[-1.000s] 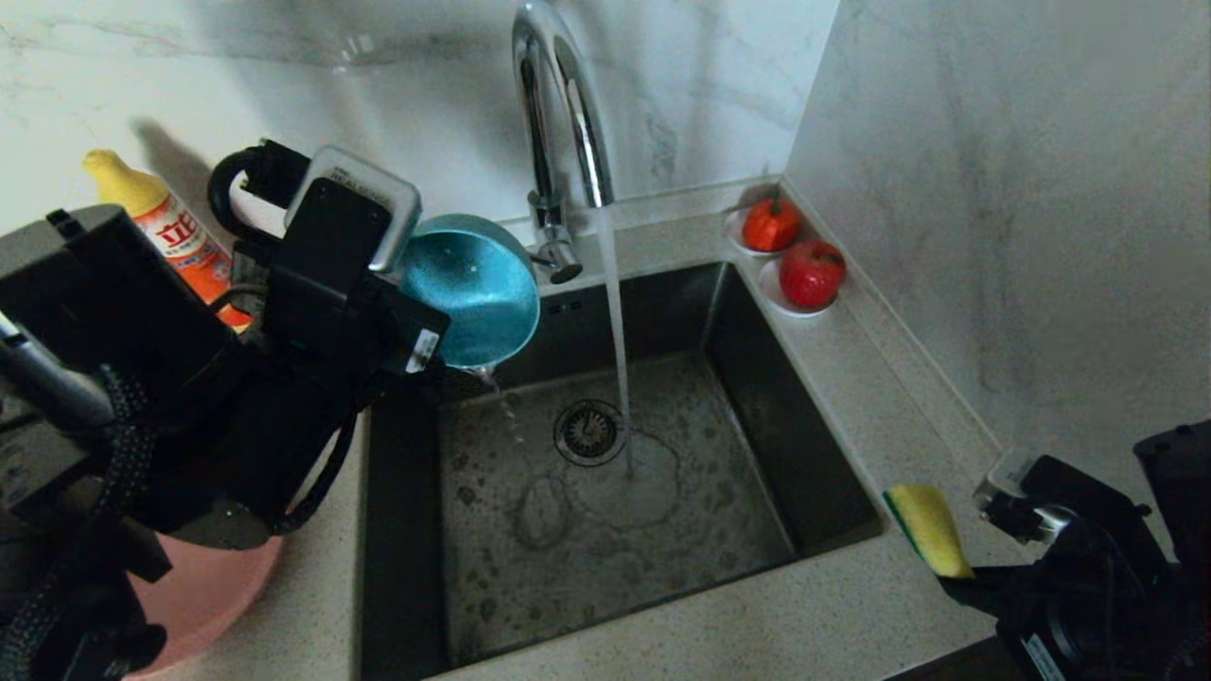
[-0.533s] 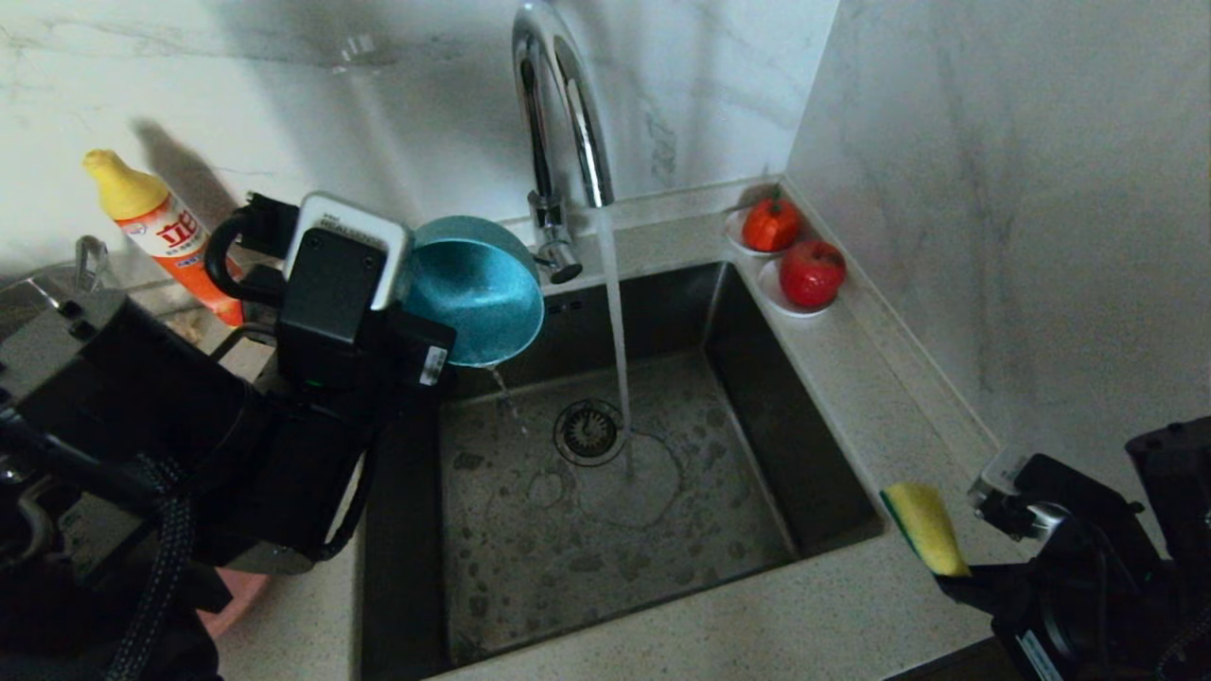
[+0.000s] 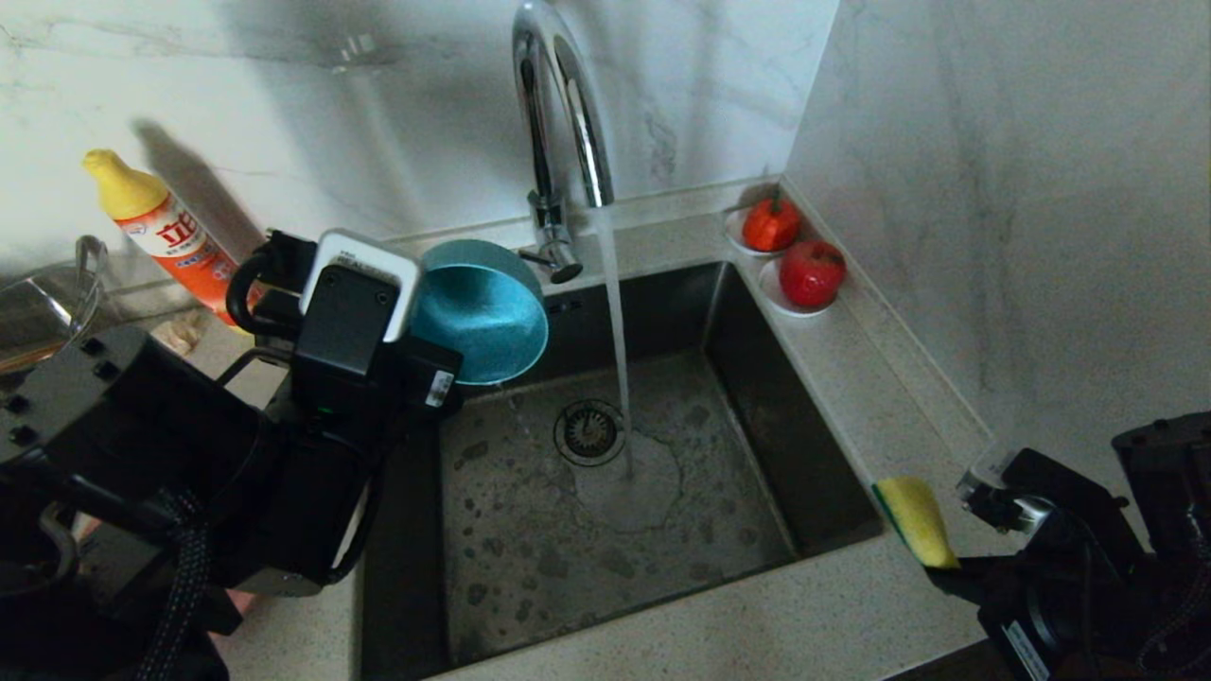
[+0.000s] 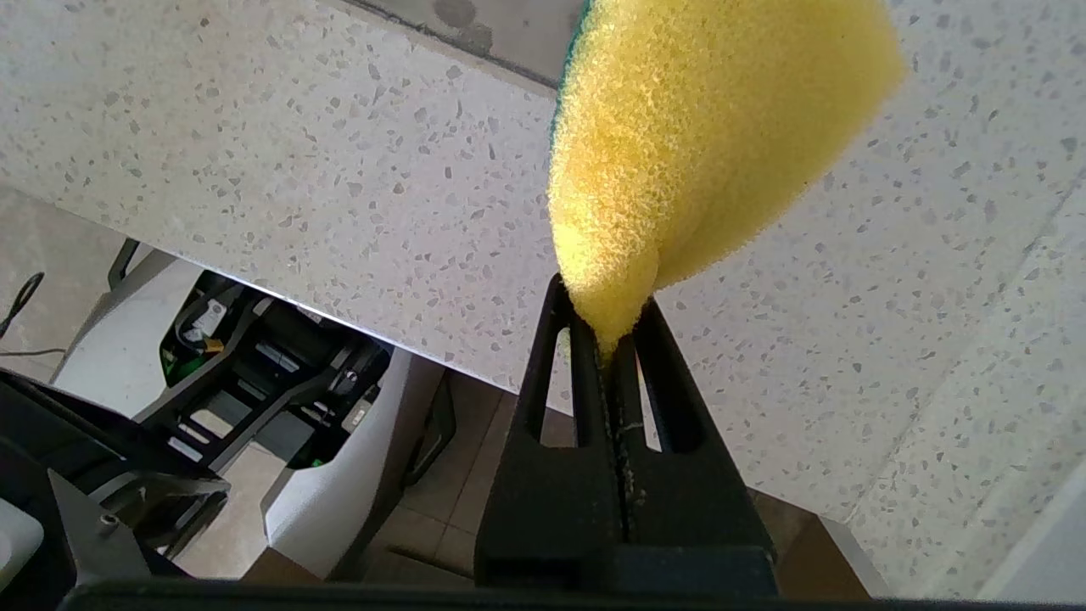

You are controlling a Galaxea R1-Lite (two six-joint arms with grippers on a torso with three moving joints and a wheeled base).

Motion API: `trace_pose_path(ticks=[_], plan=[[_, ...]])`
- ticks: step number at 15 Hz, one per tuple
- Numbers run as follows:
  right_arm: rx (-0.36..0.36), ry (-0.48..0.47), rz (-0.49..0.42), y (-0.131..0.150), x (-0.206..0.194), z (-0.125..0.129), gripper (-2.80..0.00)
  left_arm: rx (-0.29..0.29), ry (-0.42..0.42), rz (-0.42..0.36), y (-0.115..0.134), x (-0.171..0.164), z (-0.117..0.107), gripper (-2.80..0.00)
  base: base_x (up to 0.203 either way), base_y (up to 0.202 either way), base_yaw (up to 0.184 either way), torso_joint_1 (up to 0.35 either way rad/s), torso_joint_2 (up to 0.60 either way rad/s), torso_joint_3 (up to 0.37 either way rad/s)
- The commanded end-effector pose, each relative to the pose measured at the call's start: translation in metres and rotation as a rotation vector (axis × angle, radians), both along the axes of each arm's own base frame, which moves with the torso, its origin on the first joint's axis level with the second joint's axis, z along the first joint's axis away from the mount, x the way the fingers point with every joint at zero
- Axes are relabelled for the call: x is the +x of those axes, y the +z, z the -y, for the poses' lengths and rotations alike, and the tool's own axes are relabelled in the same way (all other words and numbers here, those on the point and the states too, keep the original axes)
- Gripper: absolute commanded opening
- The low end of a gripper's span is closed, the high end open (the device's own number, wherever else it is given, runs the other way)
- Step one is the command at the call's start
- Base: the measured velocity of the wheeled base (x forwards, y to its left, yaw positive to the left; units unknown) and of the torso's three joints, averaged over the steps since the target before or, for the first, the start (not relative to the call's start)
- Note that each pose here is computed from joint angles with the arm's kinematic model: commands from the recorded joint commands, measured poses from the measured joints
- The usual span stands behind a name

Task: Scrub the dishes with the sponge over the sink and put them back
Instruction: Wash the bowl

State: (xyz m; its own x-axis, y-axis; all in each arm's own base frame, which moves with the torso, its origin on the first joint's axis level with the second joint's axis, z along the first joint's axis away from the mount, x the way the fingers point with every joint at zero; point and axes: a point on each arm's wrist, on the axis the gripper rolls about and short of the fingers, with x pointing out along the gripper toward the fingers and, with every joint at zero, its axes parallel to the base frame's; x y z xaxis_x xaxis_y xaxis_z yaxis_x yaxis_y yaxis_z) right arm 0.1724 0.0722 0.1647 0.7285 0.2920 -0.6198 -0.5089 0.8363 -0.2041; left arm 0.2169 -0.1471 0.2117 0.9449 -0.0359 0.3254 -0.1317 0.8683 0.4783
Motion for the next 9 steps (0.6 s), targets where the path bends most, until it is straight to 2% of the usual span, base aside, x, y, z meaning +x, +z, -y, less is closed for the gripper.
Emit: trace_pose_path(ticks=[1,4,7,9], plan=[[-0.004,0.0,-0.004,-0.001,0.0,0.0,-2.8,0.006,0.003,-0.011,-0.004,-0.001,-0.001,-2.8,0.0,0.0,0.0,0.0,0.0,0.0],[0.018,0.014,-0.001,0.001,-0.001,0.0,-2.8,0.0,0.007,-0.001,-0.001,0.0,-0.001,-2.8,0.0,0.0,0.0,0.0,0.0,0.0],[0.133,0.03,-0.019,0.009,-0.006,0.001,-2.8,-0.027,0.019,0.052,0.017,-0.001,-0.001,-2.8,0.0,0.0,0.0,0.0,0.0,0.0],[0.149,0.051,-0.033,0.009,-0.008,0.0,-2.8,0.014,0.021,-0.004,0.025,-0.006,-0.005,-2.8,0.0,0.0,0.0,0.0,0.0,0.0]])
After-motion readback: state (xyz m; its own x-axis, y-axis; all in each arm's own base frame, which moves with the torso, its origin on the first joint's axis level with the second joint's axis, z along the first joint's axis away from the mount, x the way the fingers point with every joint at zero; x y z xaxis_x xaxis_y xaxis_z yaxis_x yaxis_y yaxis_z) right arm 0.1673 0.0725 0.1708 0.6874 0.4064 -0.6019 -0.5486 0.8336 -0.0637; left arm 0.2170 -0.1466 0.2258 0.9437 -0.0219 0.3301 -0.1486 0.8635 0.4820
